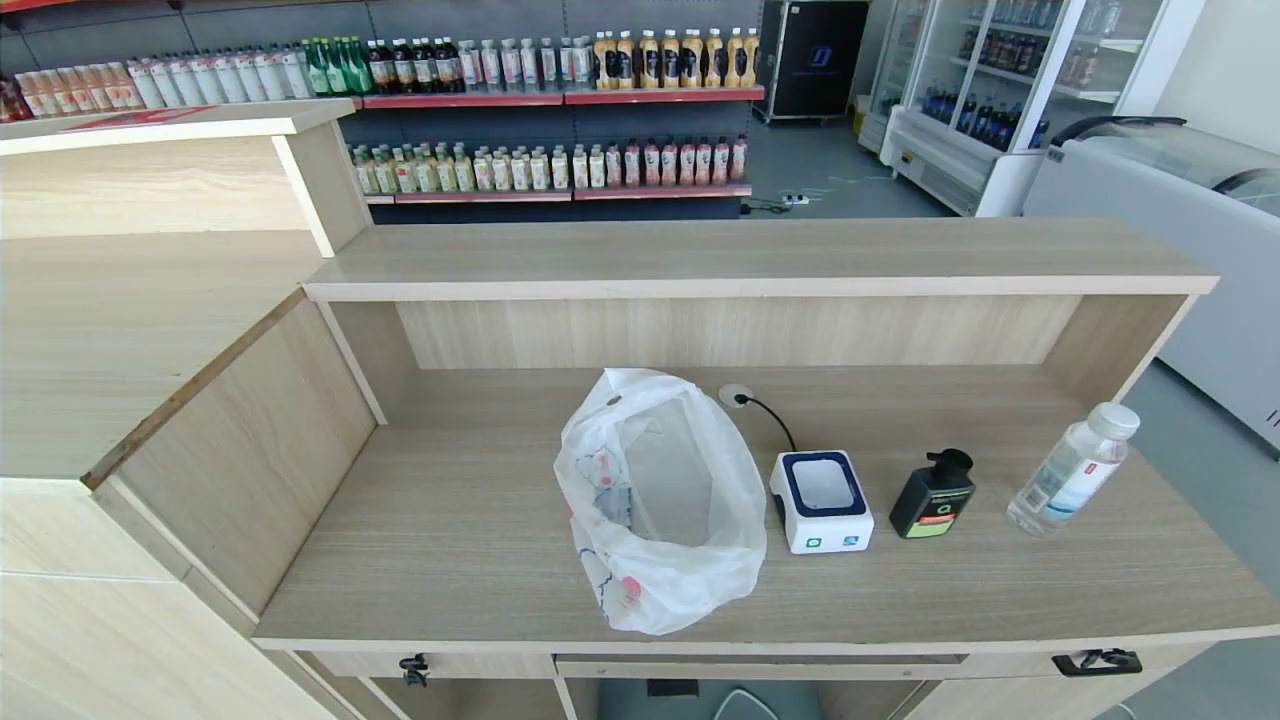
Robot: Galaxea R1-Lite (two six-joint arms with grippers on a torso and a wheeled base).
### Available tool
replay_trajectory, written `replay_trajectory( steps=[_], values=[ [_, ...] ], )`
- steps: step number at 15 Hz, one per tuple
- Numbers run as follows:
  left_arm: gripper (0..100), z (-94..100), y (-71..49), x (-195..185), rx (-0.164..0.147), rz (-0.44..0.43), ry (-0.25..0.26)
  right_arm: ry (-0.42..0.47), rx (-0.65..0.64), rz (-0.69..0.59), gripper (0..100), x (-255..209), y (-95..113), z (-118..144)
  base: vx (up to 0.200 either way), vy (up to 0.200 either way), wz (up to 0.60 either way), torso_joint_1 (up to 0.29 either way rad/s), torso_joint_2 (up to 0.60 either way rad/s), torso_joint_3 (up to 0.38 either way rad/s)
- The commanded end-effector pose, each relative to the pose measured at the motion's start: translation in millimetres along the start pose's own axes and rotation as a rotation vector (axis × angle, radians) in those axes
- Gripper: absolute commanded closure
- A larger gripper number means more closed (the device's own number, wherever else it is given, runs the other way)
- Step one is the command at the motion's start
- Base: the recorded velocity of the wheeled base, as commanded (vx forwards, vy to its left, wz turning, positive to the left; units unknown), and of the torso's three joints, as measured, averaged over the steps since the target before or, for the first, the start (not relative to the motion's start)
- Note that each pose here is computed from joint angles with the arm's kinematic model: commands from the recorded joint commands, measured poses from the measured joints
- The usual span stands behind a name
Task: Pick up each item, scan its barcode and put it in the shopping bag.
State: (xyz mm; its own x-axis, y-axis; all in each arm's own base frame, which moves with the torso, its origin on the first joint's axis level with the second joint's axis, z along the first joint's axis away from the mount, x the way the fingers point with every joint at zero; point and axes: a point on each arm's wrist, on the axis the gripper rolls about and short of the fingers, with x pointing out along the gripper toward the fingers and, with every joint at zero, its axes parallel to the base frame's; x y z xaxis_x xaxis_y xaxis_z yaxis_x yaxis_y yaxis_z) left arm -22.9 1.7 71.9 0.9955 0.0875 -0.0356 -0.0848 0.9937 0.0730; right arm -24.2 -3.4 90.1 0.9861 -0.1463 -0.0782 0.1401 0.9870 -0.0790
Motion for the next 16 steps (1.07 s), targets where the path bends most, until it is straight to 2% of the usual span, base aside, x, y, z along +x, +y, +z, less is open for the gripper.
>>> replay_trajectory(
  steps=[1,3,5,6,8,10,11,13,16],
  values=[
    [0,0.0,0.0,0.0,0.000,0.001,0.000,0.097,0.031,-0.008,100,39.0,-1.5,104.1,0.000,0.000,0.00,0.000,0.00,0.000],
    [0,0.0,0.0,0.0,0.000,0.000,0.000,0.163,0.026,-0.027,100,78.0,0.3,138.4,0.000,0.000,0.00,0.000,0.00,0.000],
    [0,0.0,0.0,0.0,0.000,0.001,0.000,0.185,0.017,0.003,100,105.3,3.3,148.1,0.000,0.000,0.00,0.000,0.00,0.000],
    [0,0.0,0.0,0.0,0.000,0.001,0.000,0.198,0.006,0.028,0,115.4,5.0,146.2,0.000,0.000,0.00,0.000,0.00,0.000],
    [0,0.0,0.0,0.0,0.000,0.001,0.000,0.249,0.033,-0.002,0,156.5,-0.7,138.0,0.000,0.000,0.00,0.000,0.00,0.000],
    [0,0.0,0.0,0.0,0.000,0.001,0.000,0.226,0.029,0.077,0,205.1,-18.4,119.1,0.000,0.000,0.00,0.000,0.00,0.000],
    [0,0.0,0.0,0.0,0.000,0.001,0.000,0.220,-0.037,0.127,0,224.6,-28.9,106.8,0.000,0.000,0.00,0.000,0.00,0.000],
    [0,0.0,0.0,0.0,0.000,0.000,0.000,0.251,-0.066,0.214,0,241.9,-43.4,89.4,0.000,0.000,0.00,0.000,0.00,0.000],
    [0,0.0,0.0,0.0,0.000,0.000,0.000,0.312,-0.047,0.249,0,255.6,-45.1,72.1,0.000,0.000,0.00,0.000,0.00,0.000]
  ],
)
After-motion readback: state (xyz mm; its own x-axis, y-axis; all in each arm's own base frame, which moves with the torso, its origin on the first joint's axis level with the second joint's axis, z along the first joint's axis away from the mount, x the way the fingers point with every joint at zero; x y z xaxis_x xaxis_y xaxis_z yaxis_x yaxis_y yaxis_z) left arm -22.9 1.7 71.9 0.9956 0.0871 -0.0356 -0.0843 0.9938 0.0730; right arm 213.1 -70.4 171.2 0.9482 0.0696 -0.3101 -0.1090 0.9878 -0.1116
